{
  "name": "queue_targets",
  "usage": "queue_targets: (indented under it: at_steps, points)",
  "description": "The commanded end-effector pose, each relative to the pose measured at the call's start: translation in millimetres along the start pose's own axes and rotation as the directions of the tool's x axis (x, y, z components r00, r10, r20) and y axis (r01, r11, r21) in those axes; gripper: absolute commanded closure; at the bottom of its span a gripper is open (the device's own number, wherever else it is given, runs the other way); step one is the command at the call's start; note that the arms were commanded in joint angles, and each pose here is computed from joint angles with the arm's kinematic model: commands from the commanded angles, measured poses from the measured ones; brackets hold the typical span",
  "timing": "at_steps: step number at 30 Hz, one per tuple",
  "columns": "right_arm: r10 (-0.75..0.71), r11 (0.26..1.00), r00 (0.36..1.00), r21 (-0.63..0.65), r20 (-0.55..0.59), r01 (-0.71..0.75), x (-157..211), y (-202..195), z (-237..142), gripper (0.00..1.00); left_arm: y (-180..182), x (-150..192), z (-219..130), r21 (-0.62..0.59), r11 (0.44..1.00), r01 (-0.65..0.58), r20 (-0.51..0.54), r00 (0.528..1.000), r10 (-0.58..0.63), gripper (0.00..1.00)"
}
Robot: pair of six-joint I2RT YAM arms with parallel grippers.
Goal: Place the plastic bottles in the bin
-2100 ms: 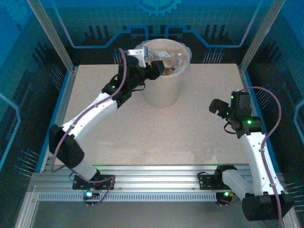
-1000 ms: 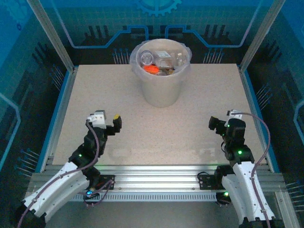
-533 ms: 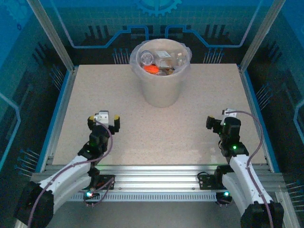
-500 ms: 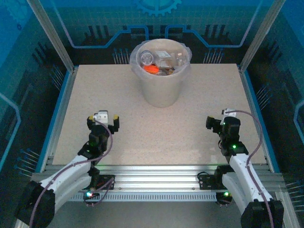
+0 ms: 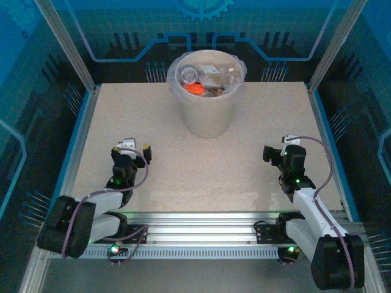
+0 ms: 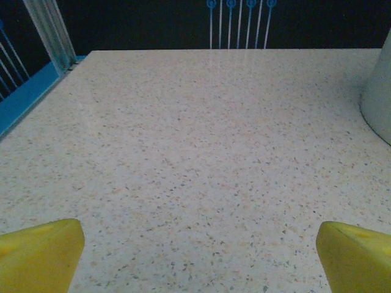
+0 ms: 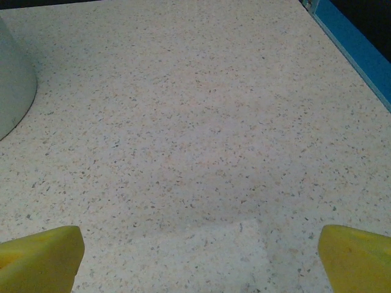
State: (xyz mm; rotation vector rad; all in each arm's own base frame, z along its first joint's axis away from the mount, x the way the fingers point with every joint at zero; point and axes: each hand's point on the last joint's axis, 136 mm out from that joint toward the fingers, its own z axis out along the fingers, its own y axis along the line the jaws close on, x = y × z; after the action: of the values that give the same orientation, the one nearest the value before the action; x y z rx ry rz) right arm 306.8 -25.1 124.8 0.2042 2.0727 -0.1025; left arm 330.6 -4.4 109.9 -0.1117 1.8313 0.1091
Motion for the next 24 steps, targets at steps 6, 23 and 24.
queue_targets:
  at_steps: [6, 23, 24]
  points:
    - [-0.040, 0.999, 0.996, -0.029, 0.083, 0.042, -28.0, 9.7, 1.0, 0.00, -12.1, -28.6, 14.8, 0.066, 0.998, -0.013, 0.142, 0.990, 0.003, 0.01]
    - [-0.110, 0.990, 0.984, -0.069, 0.142, 0.120, -34.4, 23.6, 20.9, 0.00, -18.9, -3.2, 63.4, 0.281, 0.954, 0.104, -0.091, 0.992, -0.082, 0.01]
    - [-0.117, 0.988, 0.980, -0.077, 0.158, 0.130, -36.1, 25.5, 21.6, 0.00, -19.4, -4.1, 61.7, 0.293, 0.950, 0.107, -0.080, 0.993, -0.087, 0.01]
